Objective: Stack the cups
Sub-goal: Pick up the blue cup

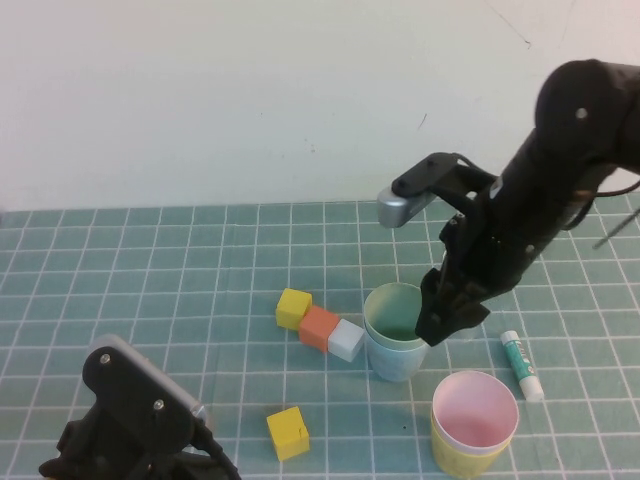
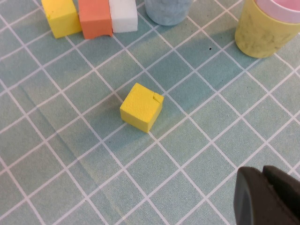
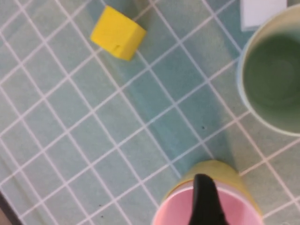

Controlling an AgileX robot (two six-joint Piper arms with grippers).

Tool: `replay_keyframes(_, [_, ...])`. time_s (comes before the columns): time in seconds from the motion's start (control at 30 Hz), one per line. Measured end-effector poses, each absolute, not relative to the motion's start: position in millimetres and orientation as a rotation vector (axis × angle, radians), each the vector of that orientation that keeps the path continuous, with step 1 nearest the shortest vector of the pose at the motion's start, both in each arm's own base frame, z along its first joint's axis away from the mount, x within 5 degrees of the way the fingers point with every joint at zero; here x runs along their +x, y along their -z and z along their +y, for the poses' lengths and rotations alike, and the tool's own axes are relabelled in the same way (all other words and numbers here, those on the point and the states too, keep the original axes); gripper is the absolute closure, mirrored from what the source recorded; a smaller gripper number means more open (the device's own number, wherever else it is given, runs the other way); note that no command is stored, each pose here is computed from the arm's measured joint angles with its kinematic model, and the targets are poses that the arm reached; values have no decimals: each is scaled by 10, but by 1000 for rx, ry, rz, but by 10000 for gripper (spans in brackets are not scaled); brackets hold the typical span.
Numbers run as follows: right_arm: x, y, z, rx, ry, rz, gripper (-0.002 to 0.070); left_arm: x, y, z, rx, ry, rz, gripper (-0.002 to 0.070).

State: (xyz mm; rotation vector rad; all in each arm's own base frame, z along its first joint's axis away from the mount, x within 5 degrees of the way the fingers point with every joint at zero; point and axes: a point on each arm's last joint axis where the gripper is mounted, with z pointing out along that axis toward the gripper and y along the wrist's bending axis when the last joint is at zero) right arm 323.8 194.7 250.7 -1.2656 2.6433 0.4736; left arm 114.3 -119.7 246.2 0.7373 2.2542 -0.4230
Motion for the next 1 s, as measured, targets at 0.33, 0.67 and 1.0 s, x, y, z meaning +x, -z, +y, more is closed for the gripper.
replay_keyframes(0.33, [3612,-2315,2057,-1200,-350,2683,286,1143,-2462,-1197,737,423,2254,676])
replay_keyframes(0.67, [3701,-2084,2095,-1097,-363,2773,288,1145,-2463,-1196,742,417,2249,676])
replay_keyframes(1.0, [3770,-1953,2120,-1034,-354,2782,288,1149,-2464,-1194,750,409,2243,676])
